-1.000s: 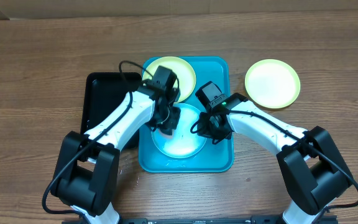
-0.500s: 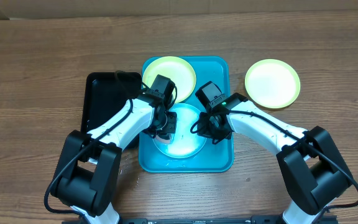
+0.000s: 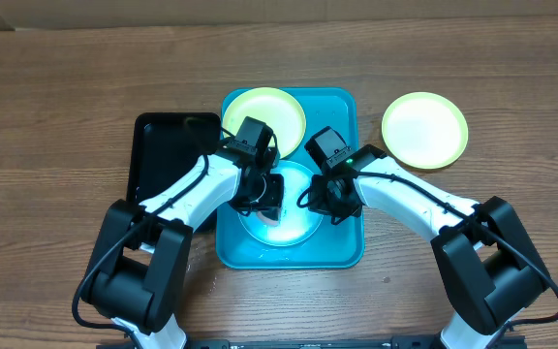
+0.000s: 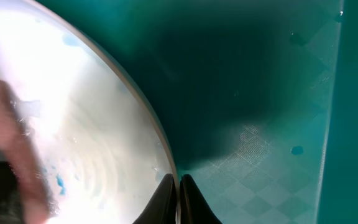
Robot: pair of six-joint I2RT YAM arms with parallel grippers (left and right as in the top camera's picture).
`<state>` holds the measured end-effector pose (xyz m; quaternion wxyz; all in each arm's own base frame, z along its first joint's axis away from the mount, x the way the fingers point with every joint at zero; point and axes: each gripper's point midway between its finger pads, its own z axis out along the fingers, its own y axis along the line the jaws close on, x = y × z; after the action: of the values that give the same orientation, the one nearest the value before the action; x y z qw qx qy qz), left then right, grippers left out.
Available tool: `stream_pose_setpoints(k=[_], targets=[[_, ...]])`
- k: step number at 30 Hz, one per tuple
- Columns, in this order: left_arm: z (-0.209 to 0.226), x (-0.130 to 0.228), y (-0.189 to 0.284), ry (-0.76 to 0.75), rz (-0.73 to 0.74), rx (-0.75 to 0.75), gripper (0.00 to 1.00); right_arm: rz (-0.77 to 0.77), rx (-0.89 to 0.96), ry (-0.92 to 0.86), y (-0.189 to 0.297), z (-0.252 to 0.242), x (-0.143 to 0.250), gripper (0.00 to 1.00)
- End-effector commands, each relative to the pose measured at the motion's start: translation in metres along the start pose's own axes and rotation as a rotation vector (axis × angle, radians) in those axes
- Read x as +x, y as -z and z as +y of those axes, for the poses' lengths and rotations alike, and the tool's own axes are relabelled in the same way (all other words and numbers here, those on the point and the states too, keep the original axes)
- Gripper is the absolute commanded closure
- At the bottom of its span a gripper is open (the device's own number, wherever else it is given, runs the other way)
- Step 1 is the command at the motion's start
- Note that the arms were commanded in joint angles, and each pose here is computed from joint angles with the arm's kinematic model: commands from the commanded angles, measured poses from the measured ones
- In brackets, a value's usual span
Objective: Clean dirty plates on tray and stack at the side
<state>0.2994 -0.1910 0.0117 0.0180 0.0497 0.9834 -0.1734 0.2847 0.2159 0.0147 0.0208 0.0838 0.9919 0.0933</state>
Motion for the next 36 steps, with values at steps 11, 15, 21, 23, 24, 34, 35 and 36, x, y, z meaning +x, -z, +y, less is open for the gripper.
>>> stream_pose_setpoints(k=[11, 15, 21, 23, 24, 34, 35, 36], targets=[[-0.075, -0.015, 0.046, -0.133, 0.001, 0.338, 0.96, -0.020, -0.009, 0.002, 0.004, 0.004, -0.003, 0.96], [-0.062, -0.028, 0.063, -0.145, -0.083, 0.204, 0.96, -0.021, -0.009, 0.002, 0.004, 0.004, -0.003, 0.96], [-0.009, -0.024, 0.055, -0.100, -0.087, -0.092, 0.96, -0.021, -0.009, 0.002, 0.004, 0.004, -0.003, 0.96], [0.001, -0.020, 0.052, -0.098, -0.081, -0.146, 0.96, -0.021, -0.009, 0.002, 0.004, 0.004, -0.003, 0.96], [0.006, -0.018, 0.050, -0.096, -0.078, -0.168, 0.96, -0.021, -0.009, 0.002, 0.004, 0.004, -0.003, 0.96], [0.029, -0.006, 0.026, -0.070, -0.009, -0.246, 0.96, -0.022, -0.010, 0.002, 0.004, 0.004, -0.003, 0.96], [0.030, -0.005, 0.022, -0.065, 0.001, -0.249, 0.96, -0.022, -0.010, 0.002, 0.004, 0.004, -0.003, 0.96], [0.030, -0.004, 0.020, -0.063, 0.009, -0.245, 0.96, -0.022, -0.010, 0.002, 0.004, 0.004, -0.003, 0.96]])
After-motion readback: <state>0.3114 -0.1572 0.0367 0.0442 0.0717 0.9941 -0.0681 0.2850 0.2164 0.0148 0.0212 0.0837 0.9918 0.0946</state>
